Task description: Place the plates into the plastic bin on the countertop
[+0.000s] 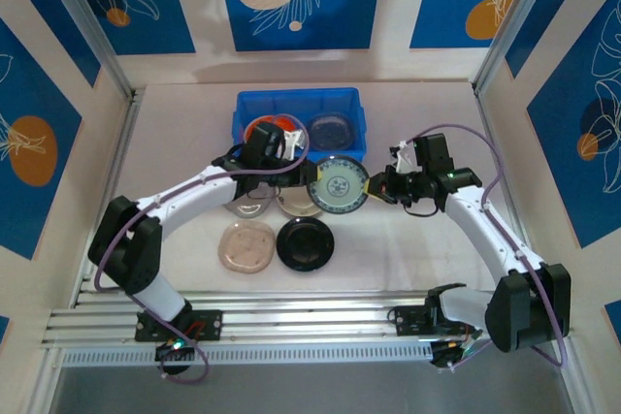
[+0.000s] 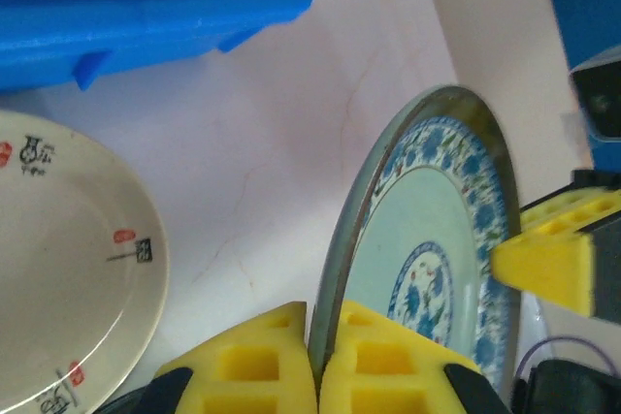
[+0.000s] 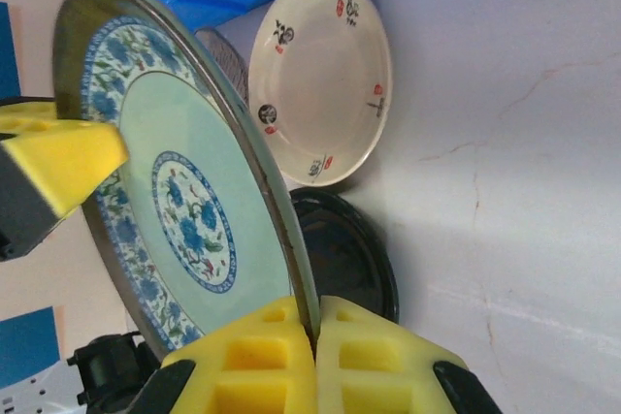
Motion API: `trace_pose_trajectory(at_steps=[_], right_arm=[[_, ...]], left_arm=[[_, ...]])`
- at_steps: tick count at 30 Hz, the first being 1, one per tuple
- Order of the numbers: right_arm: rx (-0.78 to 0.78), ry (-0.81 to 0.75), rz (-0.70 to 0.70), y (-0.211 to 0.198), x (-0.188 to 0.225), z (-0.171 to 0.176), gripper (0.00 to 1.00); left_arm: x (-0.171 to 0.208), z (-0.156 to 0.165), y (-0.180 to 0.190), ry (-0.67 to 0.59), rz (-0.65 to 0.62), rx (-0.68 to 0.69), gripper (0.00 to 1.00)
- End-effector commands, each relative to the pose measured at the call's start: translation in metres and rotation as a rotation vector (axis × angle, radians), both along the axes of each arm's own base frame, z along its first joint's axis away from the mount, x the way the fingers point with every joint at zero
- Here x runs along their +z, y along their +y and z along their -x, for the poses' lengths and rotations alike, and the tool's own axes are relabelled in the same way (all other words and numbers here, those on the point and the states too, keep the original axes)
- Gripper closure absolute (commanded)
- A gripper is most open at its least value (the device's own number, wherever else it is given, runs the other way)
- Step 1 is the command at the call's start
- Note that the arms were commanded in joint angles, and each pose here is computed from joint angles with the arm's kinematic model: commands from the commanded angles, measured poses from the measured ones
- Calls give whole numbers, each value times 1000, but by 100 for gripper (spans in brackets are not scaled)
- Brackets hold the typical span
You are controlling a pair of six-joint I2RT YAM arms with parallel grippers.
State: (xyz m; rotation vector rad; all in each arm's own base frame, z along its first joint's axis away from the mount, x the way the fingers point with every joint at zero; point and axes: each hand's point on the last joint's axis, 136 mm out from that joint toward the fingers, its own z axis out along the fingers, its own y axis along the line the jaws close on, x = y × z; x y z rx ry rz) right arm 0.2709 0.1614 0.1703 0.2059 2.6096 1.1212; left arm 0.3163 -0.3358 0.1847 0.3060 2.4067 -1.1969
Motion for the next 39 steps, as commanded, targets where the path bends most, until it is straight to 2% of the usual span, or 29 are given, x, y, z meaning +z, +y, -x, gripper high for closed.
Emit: trace_pose_trajectory(at_steps=[1, 6, 8, 9, 10, 12, 13, 14, 15, 16, 17, 19, 20, 22, 25, 31, 35, 39], right_arm=[[77, -112, -111, 23, 41, -11, 100], [95, -155, -133, 30, 52, -23, 74], [109, -164, -138, 35, 53, -27, 70], [114, -164, -139, 36, 52, -29, 70], [116, -160, -139, 38, 52, -31, 75], [115, -161, -136, 41, 52, -36, 86], [118, -163, -136, 43, 52, -39, 96], [112, -161, -131, 43, 51, -43, 100], [104, -157, -127, 44, 51, -47, 100], [100, -156, -124, 45, 52, -52, 100], [99, -158, -117, 47, 53, -57, 100], [100, -173, -91, 52, 58, -68, 100], [102, -181, -74, 55, 60, -75, 100], [90, -186, -37, 59, 62, -89, 100], [83, -202, -2, 69, 66, -114, 100], [83, -197, 24, 94, 65, -167, 100], [119, -183, 50, 116, 50, -196, 100], [145, -170, 84, 136, 31, -218, 100]], left_arm=[[7, 7, -7, 11, 70, -31, 100], [22, 10, -9, 32, 176, -45, 100], [30, 10, -9, 35, 214, -47, 100], [33, 10, -8, 36, 228, -47, 100], [35, 9, -6, 36, 229, -43, 100], [36, 8, -1, 34, 220, -31, 100], [37, 7, 1, 29, 219, -29, 100], [37, 6, 4, 28, 214, -20, 100], [36, 4, 8, 29, 205, -8, 100], [34, 3, 13, 29, 191, 7, 87], [33, 1, 20, 28, 177, 28, 63], [30, -3, 35, 15, 145, 77, 33], [30, -5, 45, 4, 125, 107, 23], [32, -9, 64, -19, 97, 153, 12], [36, -16, 98, -38, 66, 229, 8], [52, -22, 154, -96, 2, 330, 7], [54, -21, 176, -124, -51, 363, 8], [52, -22, 188, -124, -42, 392, 8]])
